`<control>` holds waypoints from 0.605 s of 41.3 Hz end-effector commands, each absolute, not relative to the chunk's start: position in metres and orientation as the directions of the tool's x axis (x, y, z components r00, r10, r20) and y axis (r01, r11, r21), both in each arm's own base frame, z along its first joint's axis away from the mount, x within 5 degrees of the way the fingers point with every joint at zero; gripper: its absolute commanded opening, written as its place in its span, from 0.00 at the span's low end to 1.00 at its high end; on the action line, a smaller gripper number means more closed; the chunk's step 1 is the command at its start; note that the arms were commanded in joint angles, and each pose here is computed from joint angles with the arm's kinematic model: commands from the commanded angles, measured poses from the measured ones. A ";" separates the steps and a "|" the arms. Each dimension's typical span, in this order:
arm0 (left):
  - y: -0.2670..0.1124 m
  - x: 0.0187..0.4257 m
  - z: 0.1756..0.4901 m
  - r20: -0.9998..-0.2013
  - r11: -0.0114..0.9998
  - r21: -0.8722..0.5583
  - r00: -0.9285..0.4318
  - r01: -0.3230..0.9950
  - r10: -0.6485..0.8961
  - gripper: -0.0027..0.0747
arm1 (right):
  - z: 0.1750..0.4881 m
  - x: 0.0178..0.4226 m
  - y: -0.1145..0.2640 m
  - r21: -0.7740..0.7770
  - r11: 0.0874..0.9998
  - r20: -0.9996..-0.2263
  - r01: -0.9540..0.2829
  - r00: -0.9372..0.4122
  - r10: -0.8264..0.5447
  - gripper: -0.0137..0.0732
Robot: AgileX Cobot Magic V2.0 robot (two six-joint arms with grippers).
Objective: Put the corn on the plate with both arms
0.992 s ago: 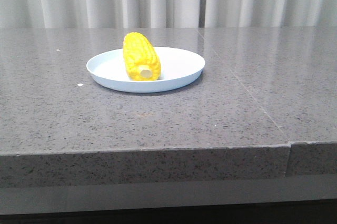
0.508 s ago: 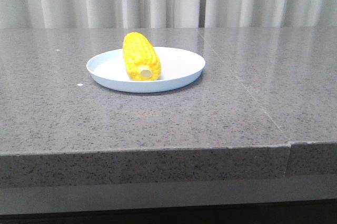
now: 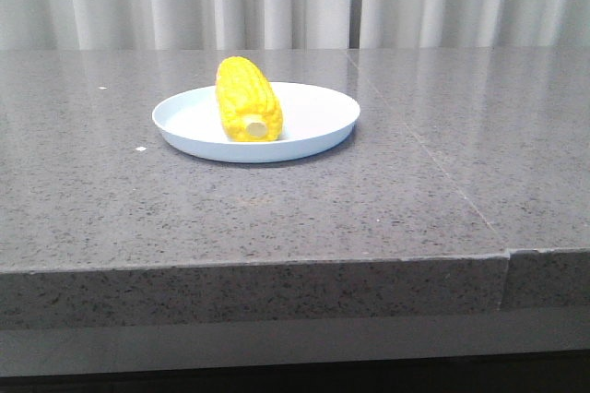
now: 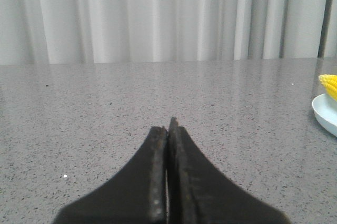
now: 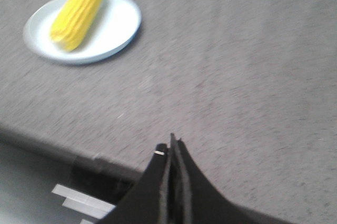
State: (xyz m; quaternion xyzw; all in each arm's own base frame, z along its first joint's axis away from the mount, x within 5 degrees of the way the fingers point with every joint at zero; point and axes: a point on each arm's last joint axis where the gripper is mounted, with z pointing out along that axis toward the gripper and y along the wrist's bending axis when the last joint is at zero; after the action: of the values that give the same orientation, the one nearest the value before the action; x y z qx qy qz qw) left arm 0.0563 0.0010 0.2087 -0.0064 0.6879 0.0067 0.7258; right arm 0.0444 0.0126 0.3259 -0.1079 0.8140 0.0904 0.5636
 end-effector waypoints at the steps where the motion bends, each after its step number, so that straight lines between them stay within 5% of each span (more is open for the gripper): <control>1: 0.001 0.054 0.217 -0.987 1.000 -0.011 0.162 -0.009 -0.010 0.01 | 0.320 0.046 0.009 0.017 0.980 -0.991 -0.198 -0.132 -0.009 0.08; 15: 0.001 0.054 0.217 -0.987 1.000 -0.011 0.162 -0.009 -0.010 0.01 | 0.233 0.049 0.003 0.024 0.998 -0.998 -0.061 0.060 0.027 0.08; 25: 0.001 0.054 0.217 -0.987 1.000 -0.011 0.162 -0.009 -0.010 0.01 | 0.214 0.054 0.003 0.026 0.998 -0.990 -0.051 0.134 0.033 0.08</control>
State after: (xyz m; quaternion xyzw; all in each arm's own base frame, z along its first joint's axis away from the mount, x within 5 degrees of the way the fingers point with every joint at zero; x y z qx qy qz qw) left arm 0.0563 0.0010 0.2087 -0.0064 0.6877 0.0067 0.7260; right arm 0.0565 0.0031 0.1967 -0.0077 0.7161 0.0309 0.6973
